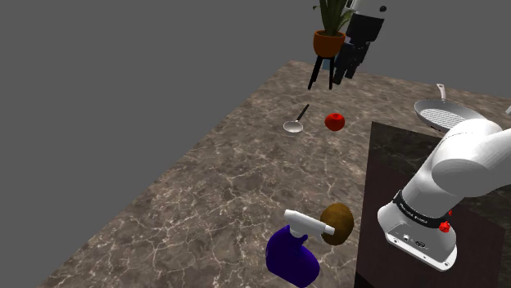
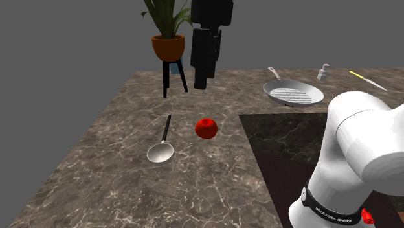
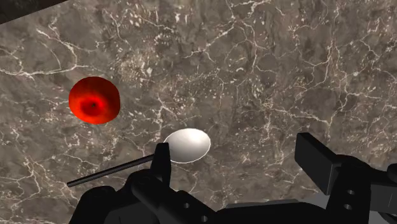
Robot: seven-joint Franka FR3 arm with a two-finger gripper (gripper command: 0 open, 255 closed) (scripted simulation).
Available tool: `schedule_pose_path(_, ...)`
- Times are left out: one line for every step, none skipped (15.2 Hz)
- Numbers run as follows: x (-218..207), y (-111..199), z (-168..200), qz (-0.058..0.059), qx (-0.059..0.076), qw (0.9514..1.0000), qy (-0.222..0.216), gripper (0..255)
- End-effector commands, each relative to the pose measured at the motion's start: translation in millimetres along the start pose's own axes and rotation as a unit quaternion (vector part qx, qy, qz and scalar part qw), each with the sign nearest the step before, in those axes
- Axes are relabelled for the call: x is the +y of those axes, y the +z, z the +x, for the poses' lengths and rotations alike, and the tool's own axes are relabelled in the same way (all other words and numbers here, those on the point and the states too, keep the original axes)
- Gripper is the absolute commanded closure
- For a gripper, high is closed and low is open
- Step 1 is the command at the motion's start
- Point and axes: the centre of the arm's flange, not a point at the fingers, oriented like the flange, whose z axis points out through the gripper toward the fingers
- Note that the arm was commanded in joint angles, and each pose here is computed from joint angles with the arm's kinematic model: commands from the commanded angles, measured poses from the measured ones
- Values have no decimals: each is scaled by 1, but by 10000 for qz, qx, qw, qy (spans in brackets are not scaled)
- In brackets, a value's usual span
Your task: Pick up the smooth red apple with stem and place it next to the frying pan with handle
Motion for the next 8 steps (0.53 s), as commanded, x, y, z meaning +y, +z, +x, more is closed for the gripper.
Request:
schedule_pose_path(0, 0, 0, 0, 0, 10000, 0, 0)
schedule_pose_path(12, 8, 0, 53, 11, 9999, -92, 0)
schedule_pose_path(24, 16, -1, 106, 21, 9998, -184, 0)
schedule_pose_path(36, 25, 0, 160, 32, 9995, -276, 0)
schedule_pose_path(48, 33, 0, 213, 43, 9991, -368, 0)
schedule_pose_path(59, 42, 1, 266, 53, 9986, -460, 0)
schedule_pose_path(71, 51, 1, 319, 64, 9979, -552, 0)
schedule_pose_path(82, 60, 2, 372, 74, 9972, -643, 0)
